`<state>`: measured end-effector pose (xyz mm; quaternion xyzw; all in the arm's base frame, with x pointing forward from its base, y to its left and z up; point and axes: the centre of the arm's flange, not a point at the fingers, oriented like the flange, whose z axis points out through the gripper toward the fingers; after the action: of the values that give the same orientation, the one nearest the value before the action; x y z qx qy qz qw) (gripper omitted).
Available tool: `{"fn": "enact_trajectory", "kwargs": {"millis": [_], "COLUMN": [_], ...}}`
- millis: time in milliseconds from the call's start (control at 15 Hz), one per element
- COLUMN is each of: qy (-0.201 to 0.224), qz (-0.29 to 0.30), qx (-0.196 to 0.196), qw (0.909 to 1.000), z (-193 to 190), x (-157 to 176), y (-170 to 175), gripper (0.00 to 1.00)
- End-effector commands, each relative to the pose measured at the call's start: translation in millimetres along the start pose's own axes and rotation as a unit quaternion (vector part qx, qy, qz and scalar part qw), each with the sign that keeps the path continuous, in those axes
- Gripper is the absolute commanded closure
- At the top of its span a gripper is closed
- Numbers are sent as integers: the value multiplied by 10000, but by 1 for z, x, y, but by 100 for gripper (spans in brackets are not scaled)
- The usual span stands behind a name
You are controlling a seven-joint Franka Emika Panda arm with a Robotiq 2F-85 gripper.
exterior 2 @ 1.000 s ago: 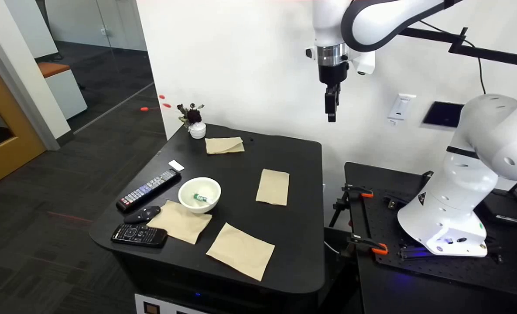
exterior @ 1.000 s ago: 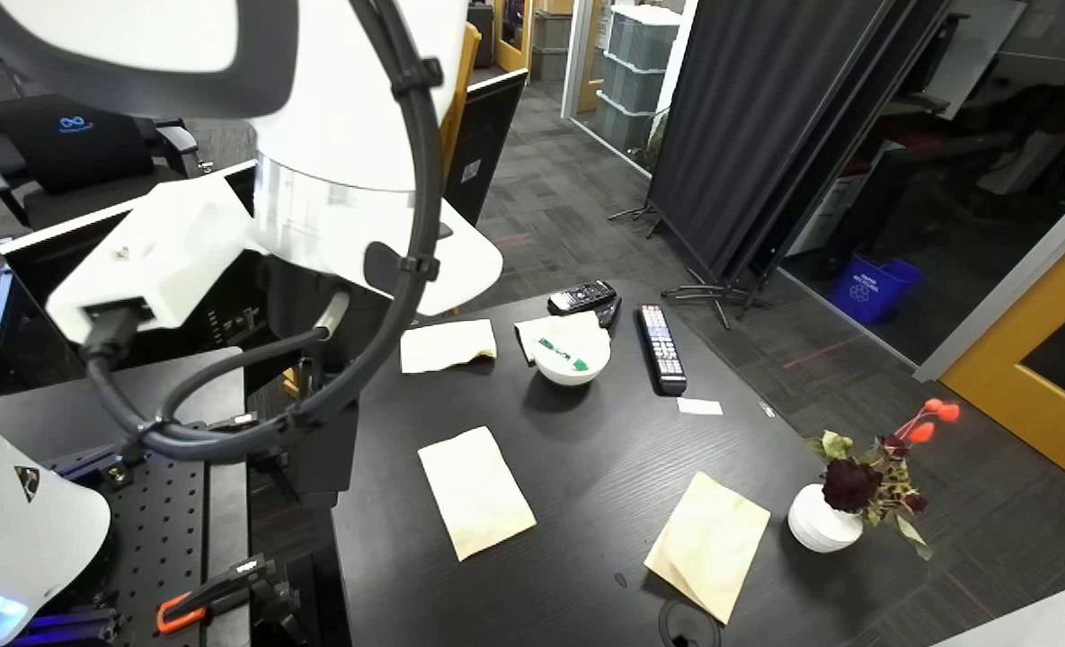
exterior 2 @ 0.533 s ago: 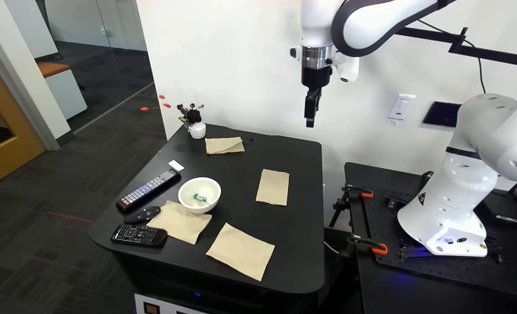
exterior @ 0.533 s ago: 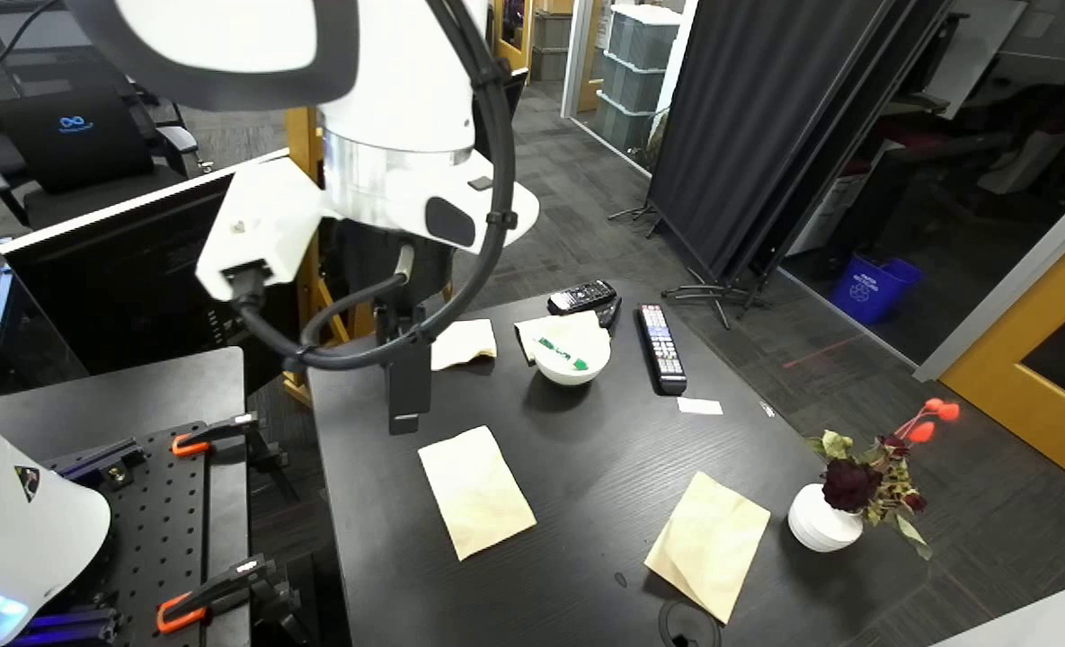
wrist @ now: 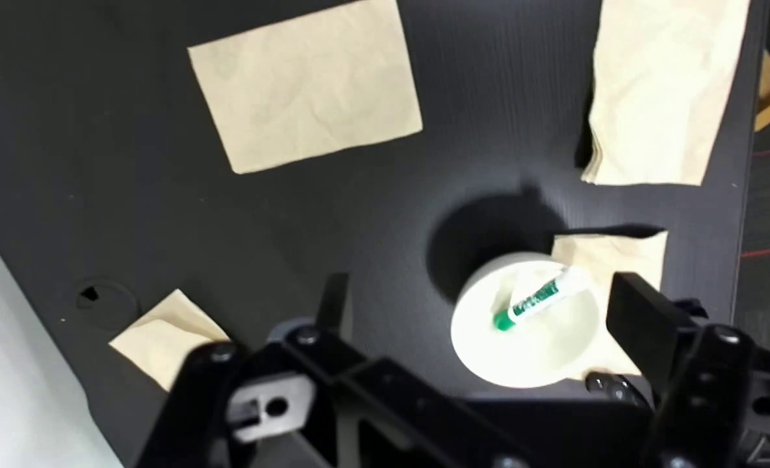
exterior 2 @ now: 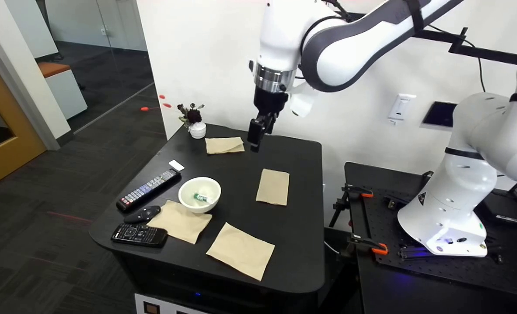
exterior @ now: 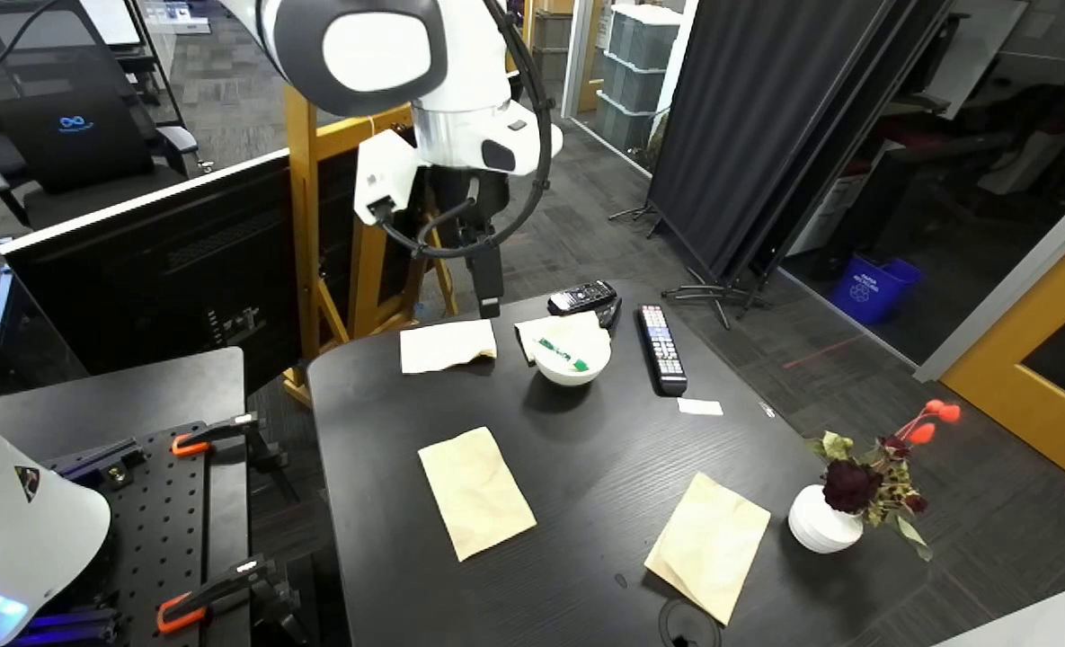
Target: Take the marker out of the bowl and put it on the table
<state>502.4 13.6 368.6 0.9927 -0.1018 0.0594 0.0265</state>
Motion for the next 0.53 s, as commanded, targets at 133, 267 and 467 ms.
{"fn": "enact_trajectory", "kwargs": {"millis": [133, 267, 467], "qy": [213, 186, 195], "qz": [633, 814, 1041], "qx": [35, 55, 116], "qw": [9978, 9965, 9943], "z": [36, 53, 74], "x": [44, 51, 64], "y": [-53, -62, -69], "gripper": [0, 0, 0]}}
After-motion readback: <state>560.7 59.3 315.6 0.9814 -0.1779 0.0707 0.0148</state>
